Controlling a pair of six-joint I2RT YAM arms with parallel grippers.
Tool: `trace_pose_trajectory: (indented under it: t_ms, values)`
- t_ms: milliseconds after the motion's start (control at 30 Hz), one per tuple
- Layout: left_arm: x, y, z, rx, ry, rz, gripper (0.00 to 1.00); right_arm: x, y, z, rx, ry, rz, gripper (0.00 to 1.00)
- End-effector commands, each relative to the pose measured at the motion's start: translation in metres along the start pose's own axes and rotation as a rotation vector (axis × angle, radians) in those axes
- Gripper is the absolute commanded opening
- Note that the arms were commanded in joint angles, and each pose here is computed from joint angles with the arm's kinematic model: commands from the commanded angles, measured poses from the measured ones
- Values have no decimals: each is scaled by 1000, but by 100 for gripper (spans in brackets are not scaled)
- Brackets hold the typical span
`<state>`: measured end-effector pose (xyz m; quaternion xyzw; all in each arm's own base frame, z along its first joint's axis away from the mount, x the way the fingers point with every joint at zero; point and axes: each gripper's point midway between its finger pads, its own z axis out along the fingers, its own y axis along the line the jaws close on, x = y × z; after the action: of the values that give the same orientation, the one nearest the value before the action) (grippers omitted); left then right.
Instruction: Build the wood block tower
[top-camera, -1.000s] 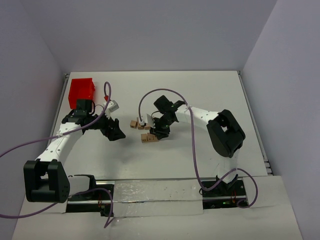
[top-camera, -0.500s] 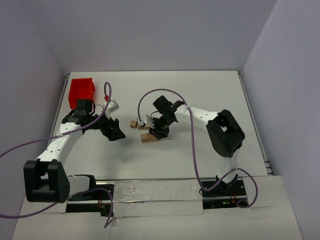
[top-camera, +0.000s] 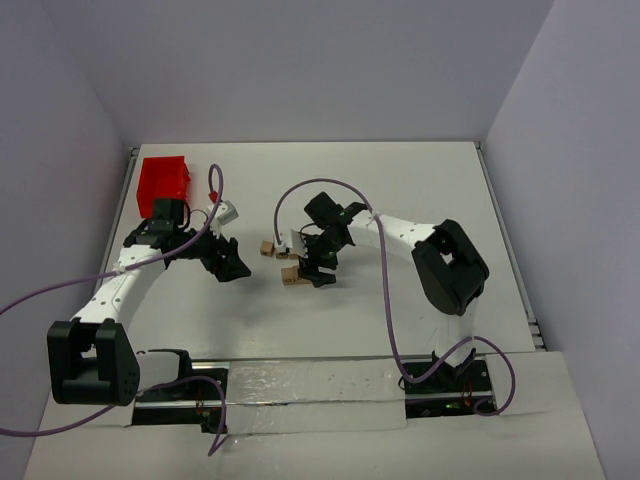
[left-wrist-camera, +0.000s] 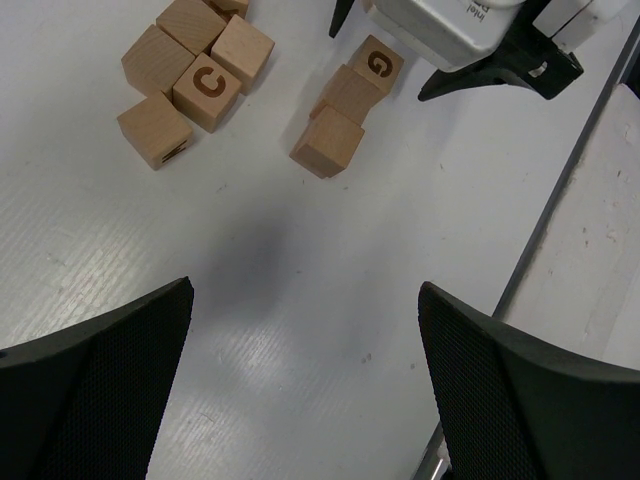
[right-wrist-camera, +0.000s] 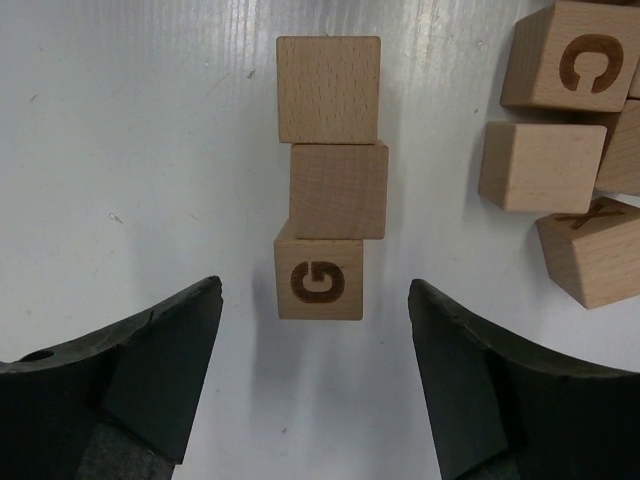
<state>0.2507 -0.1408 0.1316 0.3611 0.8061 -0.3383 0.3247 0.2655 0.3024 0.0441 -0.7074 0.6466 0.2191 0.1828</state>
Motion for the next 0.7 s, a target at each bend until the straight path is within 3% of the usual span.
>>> trace_pose_trajectory:
  t_ms: [0, 167, 367, 533, 667]
  values:
    - [-9, 0, -1, 14, -32, 43, 99, -16, -9, -5, 34, -24, -20, 95]
    - [-15, 6, -2, -18, -39, 45, 99, -25, -8, -22, 67, -47, -22, 99]
    - [-32, 36, 2, -175, -16, 49, 99, -50, -7, -60, 143, -115, -25, 100]
    - [-45, 66, 20, -354, 26, 38, 89, -60, -15, -96, 238, -166, 8, 100]
    - [-45, 76, 41, -415, 70, 33, 74, -53, -25, -124, 319, -219, 84, 100]
